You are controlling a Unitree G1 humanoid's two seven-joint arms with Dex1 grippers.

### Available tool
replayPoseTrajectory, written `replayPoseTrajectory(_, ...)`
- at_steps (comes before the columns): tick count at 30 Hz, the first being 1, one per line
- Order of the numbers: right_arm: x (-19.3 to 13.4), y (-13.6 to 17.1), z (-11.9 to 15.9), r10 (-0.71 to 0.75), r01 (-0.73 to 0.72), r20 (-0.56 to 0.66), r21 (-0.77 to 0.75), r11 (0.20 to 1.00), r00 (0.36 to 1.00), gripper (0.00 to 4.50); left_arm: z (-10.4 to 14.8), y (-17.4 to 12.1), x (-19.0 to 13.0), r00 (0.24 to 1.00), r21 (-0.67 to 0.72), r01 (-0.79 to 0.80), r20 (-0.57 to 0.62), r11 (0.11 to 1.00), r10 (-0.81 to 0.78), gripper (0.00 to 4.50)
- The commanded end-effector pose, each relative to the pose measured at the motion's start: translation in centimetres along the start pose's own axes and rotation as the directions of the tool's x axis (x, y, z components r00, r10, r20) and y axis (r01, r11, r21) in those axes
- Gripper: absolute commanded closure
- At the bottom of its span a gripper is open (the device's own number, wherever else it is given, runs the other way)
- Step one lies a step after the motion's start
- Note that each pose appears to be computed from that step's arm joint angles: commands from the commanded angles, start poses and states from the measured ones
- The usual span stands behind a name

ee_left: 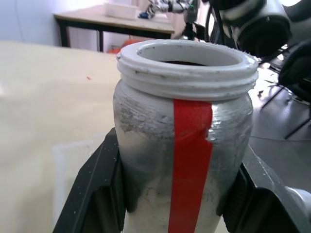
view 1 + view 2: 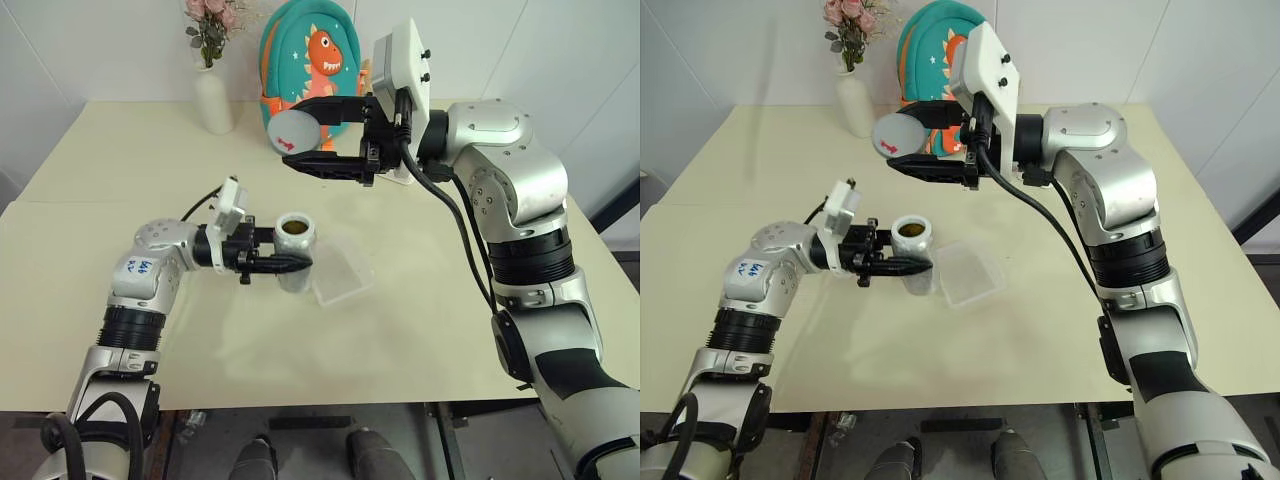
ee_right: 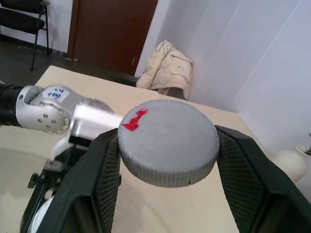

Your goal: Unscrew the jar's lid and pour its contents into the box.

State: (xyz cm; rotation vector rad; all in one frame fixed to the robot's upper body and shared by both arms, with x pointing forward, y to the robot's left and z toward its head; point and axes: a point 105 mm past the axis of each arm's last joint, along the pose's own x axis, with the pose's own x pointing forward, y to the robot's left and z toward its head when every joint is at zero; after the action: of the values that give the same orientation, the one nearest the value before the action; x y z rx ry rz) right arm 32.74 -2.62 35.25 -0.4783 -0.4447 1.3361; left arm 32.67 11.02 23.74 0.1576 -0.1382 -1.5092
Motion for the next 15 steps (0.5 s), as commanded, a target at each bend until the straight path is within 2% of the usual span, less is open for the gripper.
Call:
replayPoseTrajectory(1,-3.0,-1.8,-0.5,-0.159,0.158,-0.052,-0.018,0.987,0.986,1.97,4.2,-0.2,-1.3,0.998,0.132,-0.042,0.043,0.990,0.037,2.50)
replayPoseTrajectory(10,-8.7,-2.3,-5.9,-0.381,0.406,-0.256,0.051,0.913,0.889,1.97,5.5,0.0,-4.9,0.981,0.170,-0.195,0.018,0.966,0.195,2.50)
replayPoseTrajectory(12,-10.4,-1.6,-8.2,-0.426,0.476,-0.325,0.088,0.875,0.844,1.97,5.4,0.4,-6.0,0.969,0.191,-0.244,0.007,0.951,0.247,2.50)
replayPoseTrajectory(15,-12.7,1.0,-12.9,-0.457,0.568,-0.444,0.154,0.809,0.771,1.97,5.3,1.7,-7.2,0.937,0.262,-0.341,0.021,0.903,0.348,2.50)
